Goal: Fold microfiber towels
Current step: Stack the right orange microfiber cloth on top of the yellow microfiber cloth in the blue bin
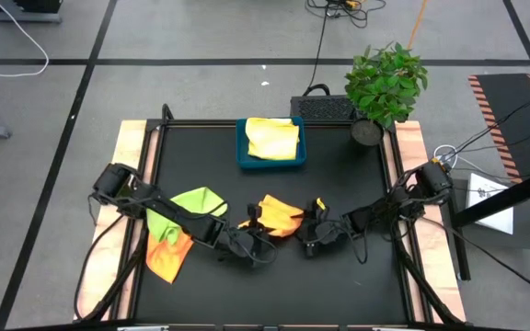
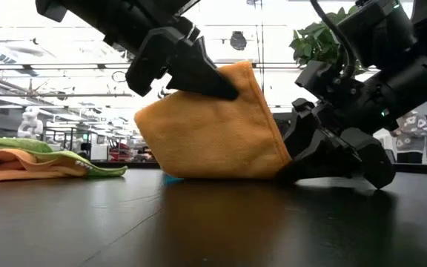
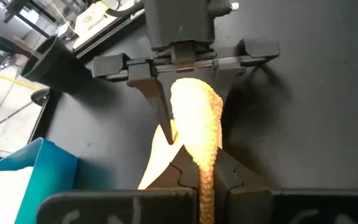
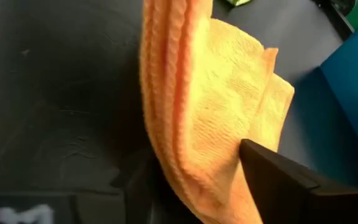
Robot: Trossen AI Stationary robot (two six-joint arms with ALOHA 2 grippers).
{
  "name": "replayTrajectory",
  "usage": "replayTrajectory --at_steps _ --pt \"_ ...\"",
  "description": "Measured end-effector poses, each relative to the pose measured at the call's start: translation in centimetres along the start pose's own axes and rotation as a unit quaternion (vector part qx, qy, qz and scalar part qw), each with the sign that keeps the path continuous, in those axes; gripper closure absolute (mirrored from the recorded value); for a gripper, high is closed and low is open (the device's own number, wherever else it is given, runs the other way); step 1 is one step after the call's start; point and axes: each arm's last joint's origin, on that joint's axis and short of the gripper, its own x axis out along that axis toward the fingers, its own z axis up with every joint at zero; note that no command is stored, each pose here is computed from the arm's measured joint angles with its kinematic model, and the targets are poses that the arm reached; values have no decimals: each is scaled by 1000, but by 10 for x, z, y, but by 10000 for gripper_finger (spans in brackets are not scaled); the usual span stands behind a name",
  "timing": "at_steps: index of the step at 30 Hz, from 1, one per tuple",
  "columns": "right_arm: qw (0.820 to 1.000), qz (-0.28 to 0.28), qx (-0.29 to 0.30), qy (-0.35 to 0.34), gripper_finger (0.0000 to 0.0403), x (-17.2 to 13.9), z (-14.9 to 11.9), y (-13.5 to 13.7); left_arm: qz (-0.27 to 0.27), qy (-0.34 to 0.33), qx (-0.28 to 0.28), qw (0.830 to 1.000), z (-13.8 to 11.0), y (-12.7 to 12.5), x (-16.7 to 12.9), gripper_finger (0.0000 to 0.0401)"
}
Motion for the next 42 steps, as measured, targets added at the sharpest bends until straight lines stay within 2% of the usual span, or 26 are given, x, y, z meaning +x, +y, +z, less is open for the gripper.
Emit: replayTrajectory --at_steps 7,13,15,17,21,26,33,42 --pt "1000 -3 -12 4 275 1 -1 -2 -1 -1 0 1000 4 2 -7 399" --pt "999 -4 -35 -6 374 -3 3 -1 7 9 9 1000 4 4 -12 399" --pt "999 -4 -41 -8 393 -7 6 -5 20 17 11 1000 5 9 -17 399" --pt "999 -10 -38 -19 393 -13 12 -9 39 30 15 999 5 15 -23 400" --pt "997 -56 -32 -51 398 -32 30 -28 95 34 11 995 13 34 -41 400" --pt "990 -115 -16 -84 400 -50 50 -67 143 46 13 989 14 64 -48 400" --pt "983 -175 -25 -40 401 -57 66 -122 203 78 -7 976 2 110 -35 400" --pt "979 -197 -43 18 402 -46 69 -183 260 110 -73 957 -20 160 -21 400"
